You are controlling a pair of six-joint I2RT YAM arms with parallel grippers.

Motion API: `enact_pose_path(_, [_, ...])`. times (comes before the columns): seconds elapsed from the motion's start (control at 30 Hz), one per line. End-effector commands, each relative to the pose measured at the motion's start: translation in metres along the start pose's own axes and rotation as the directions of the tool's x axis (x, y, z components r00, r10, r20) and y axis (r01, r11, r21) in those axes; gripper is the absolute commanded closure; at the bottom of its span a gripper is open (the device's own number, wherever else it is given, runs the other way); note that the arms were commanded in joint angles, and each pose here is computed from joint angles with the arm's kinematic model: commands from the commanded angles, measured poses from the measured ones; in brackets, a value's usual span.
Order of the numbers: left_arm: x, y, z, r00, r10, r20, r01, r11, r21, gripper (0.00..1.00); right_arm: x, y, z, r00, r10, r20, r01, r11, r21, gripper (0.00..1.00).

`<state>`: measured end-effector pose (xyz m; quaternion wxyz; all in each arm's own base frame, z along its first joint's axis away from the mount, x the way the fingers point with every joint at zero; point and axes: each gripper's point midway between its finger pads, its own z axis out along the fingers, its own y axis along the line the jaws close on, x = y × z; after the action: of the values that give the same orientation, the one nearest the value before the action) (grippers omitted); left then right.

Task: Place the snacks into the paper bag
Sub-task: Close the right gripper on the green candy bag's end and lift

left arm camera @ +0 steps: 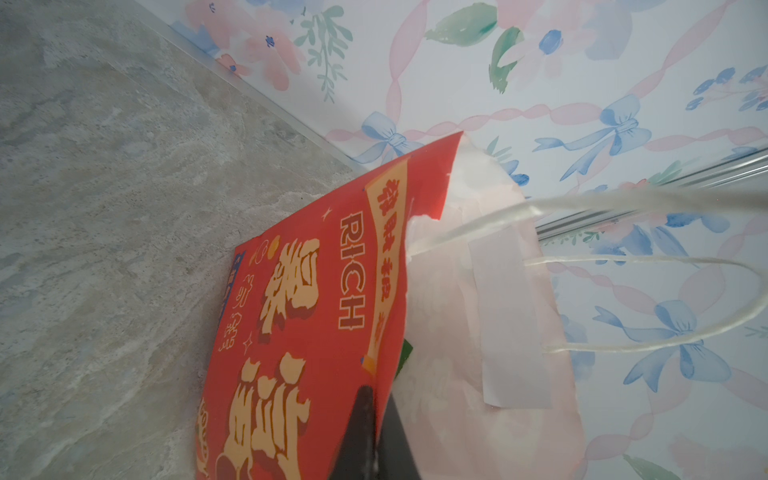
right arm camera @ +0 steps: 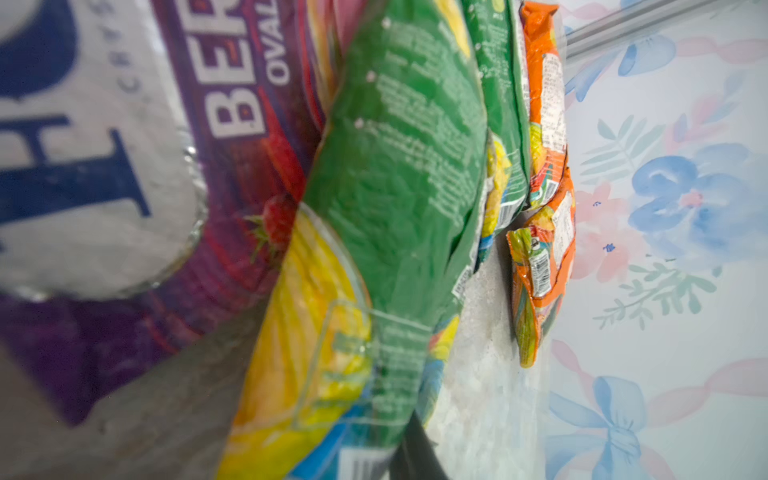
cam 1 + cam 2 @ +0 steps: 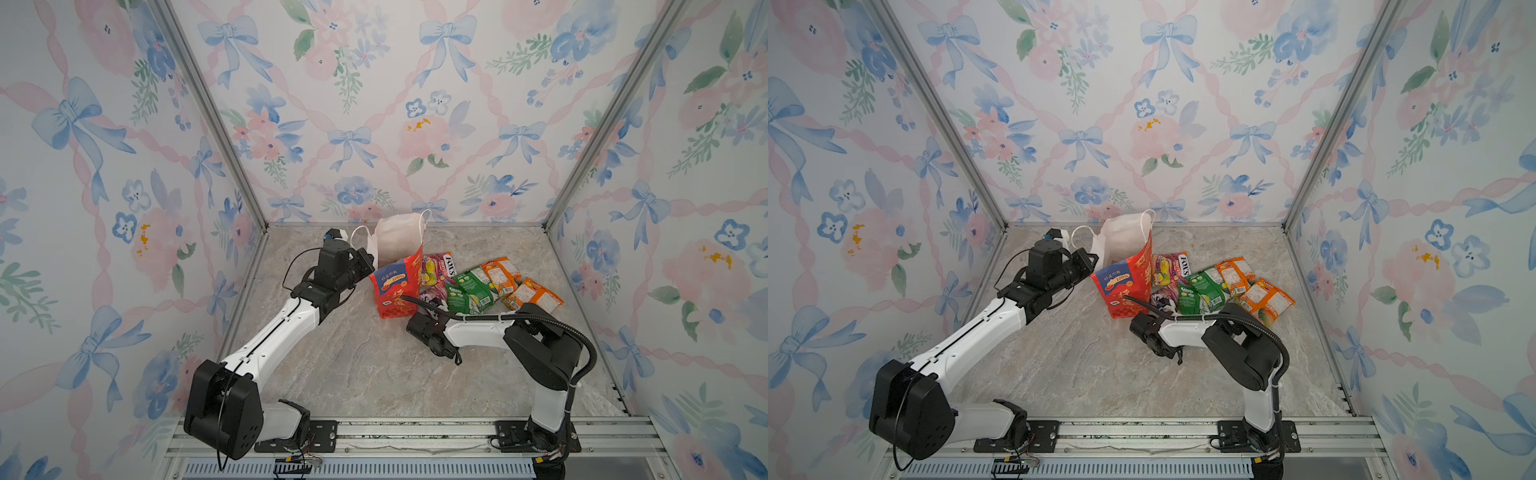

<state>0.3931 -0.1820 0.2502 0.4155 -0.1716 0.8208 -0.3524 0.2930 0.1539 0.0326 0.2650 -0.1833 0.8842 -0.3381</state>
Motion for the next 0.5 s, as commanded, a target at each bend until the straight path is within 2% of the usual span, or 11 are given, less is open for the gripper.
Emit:
enact_pose_path(0.0, [0.003,0.008,0.001,1.0,-0.004,-0.015,0.004,1.0,-0.022,1.0,0.003,-0.011,-0.003,1.0,0.021,-0.017,-0.021,1.0,-0.015,0.91])
enact_pose_path(0.07, [0.003,0.007,0.002,1.0,-0.004,-0.016,0.003,1.0,-0.021,1.0,0.001,-0.014,-0.006,0.999,0.031,-0.015,-0.032,0.999,-0.025,0.99])
enact_pose_path(0.1, [0.003,0.008,0.002,1.0,-0.005,-0.018,0.004,1.0,-0.022,1.0,0.001,-0.015,-0.008,0.999,0.036,-0.013,-0.036,0.999,-0.033,1.0])
enact_pose_path(0.3, [0.002,0.006,0.0,1.0,0.0,-0.012,0.0,1.0,-0.016,1.0,-0.003,-0.024,-0.024,0.998,0.058,-0.008,-0.058,0.993,-0.098,1.0])
enact_pose_path(0.47, [0.002,0.005,0.0,1.0,0.0,-0.016,0.0,1.0,-0.014,1.0,-0.005,-0.03,-0.039,0.996,0.082,-0.028,-0.086,0.975,-0.205,1.0])
